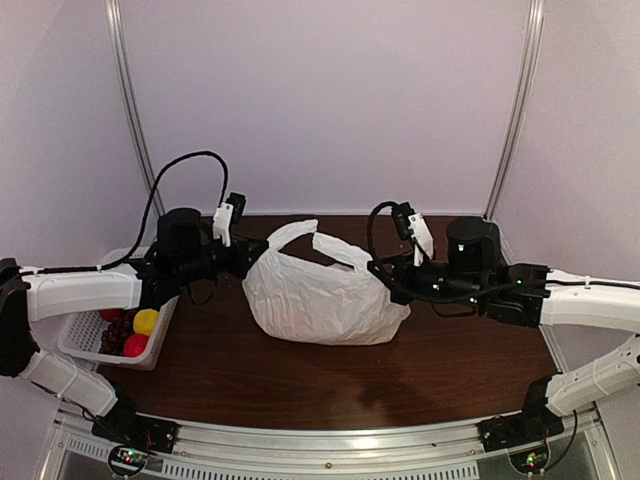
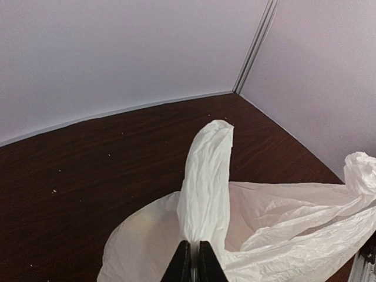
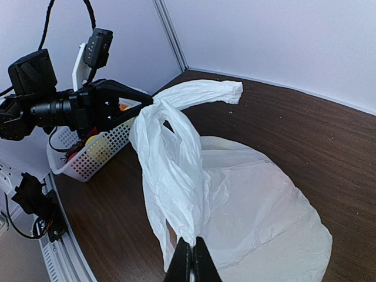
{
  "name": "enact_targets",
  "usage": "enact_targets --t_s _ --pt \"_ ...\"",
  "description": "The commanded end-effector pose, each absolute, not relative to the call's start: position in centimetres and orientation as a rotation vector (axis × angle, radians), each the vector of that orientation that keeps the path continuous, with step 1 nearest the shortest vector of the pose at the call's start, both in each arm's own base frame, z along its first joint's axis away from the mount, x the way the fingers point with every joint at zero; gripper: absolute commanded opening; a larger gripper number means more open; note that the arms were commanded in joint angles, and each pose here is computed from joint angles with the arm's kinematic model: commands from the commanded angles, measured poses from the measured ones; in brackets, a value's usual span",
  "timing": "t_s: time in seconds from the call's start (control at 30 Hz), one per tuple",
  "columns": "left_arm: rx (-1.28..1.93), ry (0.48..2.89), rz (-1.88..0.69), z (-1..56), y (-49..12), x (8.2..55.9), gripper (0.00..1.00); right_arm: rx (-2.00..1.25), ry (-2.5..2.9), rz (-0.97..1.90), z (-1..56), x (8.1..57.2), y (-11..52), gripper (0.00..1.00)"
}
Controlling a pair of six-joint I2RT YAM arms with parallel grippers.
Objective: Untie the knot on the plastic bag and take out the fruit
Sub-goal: Place the takeout bag at the center of the board.
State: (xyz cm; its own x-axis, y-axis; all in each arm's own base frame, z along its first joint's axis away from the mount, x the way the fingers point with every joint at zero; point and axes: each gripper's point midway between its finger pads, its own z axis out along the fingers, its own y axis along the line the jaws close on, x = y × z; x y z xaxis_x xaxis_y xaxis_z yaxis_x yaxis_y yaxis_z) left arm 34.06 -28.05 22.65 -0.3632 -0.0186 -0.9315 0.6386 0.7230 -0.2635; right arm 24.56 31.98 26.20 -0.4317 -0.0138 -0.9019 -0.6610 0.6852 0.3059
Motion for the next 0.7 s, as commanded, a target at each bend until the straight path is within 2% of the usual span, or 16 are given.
enact_targets --t_s 0.0,0.1,0.2,0.3,0.37,0.67 --pt "0.445 1.75 -0.884 25.9 -27.6 31.6 0.12 -0.464 1.822 0.873 27.7 23.2 32.5 0.0" --pt "0.422 1.789 -0.898 26.2 -26.7 30.2 0.3 -0.47 1.844 0.907 26.0 22.0 33.3 0.0" --pt "0.402 1.81 -0.886 27.2 -25.6 29.1 0.51 -0.48 1.856 0.95 25.0 20.9 34.1 0.0" --pt "0.43 1.829 -0.872 28.7 -25.3 28.2 0.66 -0.512 1.876 0.959 23.9 20.1 34.9 0.0" --pt "0.463 1.85 -0.851 29.7 -25.6 27.8 0.73 -0.538 1.894 0.957 23.1 19.6 35.4 0.0" --pt "0.63 1.89 -0.572 29.8 -31.0 26.3 0.9 -0.55 1.924 0.943 21.9 19.0 36.0 0.0"
